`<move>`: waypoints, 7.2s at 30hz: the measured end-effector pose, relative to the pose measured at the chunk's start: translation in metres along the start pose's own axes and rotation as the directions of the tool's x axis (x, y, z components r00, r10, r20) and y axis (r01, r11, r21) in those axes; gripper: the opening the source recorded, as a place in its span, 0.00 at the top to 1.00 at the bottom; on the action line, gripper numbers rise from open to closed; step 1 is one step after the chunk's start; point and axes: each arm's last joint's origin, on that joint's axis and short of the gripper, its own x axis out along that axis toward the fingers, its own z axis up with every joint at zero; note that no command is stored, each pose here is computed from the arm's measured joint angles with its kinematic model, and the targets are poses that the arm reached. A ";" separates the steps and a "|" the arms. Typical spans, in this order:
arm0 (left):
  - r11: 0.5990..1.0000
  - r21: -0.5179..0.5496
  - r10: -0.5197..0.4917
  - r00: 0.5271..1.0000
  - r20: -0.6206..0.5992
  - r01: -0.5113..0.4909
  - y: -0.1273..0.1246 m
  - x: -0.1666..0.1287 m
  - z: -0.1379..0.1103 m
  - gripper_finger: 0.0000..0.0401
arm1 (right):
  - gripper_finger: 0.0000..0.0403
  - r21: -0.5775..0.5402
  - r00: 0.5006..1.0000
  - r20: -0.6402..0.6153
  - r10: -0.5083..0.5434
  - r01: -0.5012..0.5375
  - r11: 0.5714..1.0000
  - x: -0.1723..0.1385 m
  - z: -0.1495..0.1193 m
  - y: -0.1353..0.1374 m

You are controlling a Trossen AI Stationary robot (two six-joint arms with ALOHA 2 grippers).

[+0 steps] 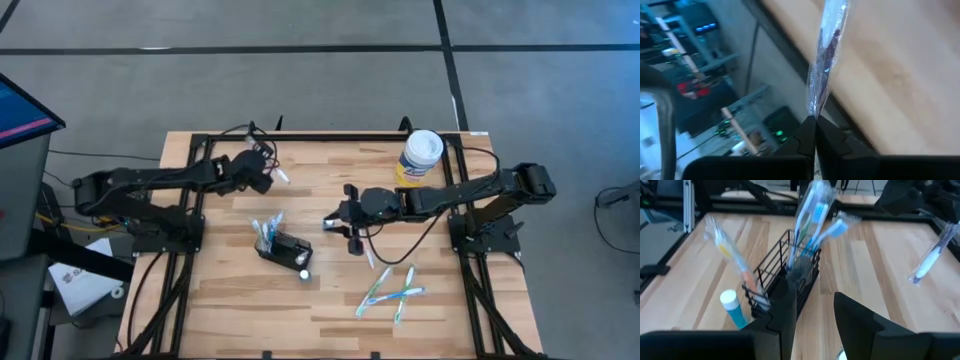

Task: Pick & Place toothbrushing station
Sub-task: Put the purple toothbrush into the right compartment of the wire organizer

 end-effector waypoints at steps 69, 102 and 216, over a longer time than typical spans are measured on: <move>0.790 0.195 0.442 0.761 0.475 -0.581 -0.046 -0.185 0.089 1.00 | 0.70 0.203 0.896 0.342 0.283 -0.364 0.909 0.088 0.055 -0.041; 0.792 0.193 0.443 0.762 0.472 -0.579 -0.046 -0.185 0.089 1.00 | 0.70 0.182 0.899 0.362 0.246 -0.327 0.927 0.086 0.059 -0.043; 0.440 -0.817 0.618 0.534 0.577 0.373 0.023 -0.159 -0.013 0.97 | 1.00 -0.111 0.903 0.402 0.152 -0.116 0.987 0.045 0.049 0.007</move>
